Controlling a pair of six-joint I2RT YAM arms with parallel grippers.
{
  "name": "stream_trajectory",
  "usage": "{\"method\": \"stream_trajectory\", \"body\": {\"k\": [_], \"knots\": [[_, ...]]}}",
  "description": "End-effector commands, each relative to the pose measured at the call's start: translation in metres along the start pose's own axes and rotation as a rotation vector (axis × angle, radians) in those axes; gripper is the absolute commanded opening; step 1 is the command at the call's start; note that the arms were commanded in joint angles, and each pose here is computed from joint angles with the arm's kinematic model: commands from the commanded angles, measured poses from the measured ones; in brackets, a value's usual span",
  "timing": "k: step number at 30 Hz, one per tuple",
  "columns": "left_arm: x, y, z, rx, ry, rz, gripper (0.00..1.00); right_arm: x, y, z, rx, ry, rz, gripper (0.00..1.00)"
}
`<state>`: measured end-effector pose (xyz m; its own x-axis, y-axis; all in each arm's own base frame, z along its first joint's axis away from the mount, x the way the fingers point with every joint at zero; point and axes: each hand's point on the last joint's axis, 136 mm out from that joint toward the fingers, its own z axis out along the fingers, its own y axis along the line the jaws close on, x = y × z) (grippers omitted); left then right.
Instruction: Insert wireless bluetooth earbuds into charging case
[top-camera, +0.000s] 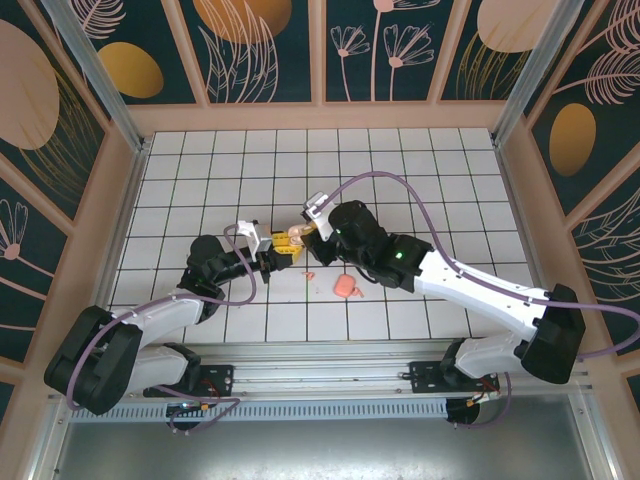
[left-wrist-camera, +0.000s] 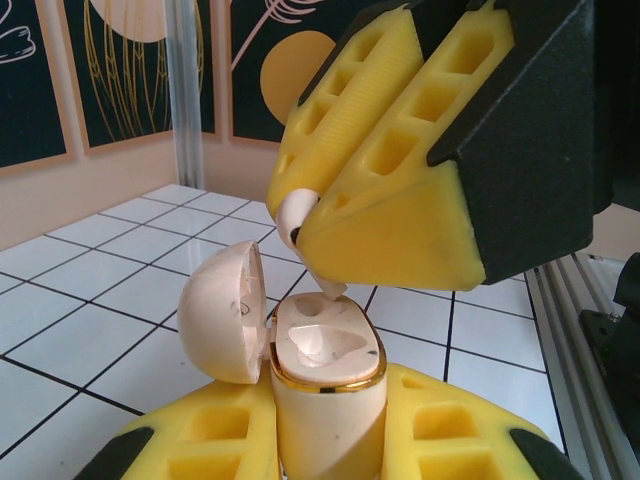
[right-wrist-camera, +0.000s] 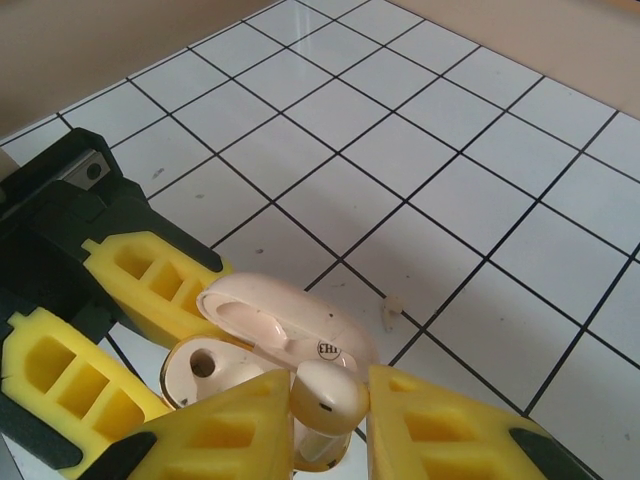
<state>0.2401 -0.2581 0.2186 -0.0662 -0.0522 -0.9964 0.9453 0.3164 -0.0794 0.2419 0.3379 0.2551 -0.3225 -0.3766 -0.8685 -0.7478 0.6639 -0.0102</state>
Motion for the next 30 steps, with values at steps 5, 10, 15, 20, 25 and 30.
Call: {"method": "stream_trajectory", "body": {"k": [5, 10, 15, 20, 25, 30], "knots": [[-0.024, -0.004, 0.003, 0.028, -0.064, 0.047, 0.09, -0.01, 0.003, 0.002, -0.015, -0.016, -0.011, 0.22], [-0.025, -0.004, 0.003, 0.027, -0.07, 0.048, 0.09, -0.001, 0.007, 0.006, -0.037, 0.025, -0.015, 0.22], [-0.028, -0.004, 0.003, 0.028, -0.077, 0.048, 0.09, 0.004, 0.011, 0.008, -0.056, 0.044, -0.017, 0.24], [-0.028, -0.004, 0.003, 0.027, -0.077, 0.045, 0.09, 0.003, 0.011, 0.006, -0.06, 0.043, -0.013, 0.26], [-0.028, -0.003, 0.004, 0.029, -0.078, 0.046, 0.09, -0.001, 0.009, 0.002, -0.052, 0.026, 0.01, 0.3], [-0.028, -0.004, 0.004, 0.03, -0.077, 0.046, 0.09, -0.01, 0.002, -0.004, -0.041, -0.013, 0.045, 0.36]]}}
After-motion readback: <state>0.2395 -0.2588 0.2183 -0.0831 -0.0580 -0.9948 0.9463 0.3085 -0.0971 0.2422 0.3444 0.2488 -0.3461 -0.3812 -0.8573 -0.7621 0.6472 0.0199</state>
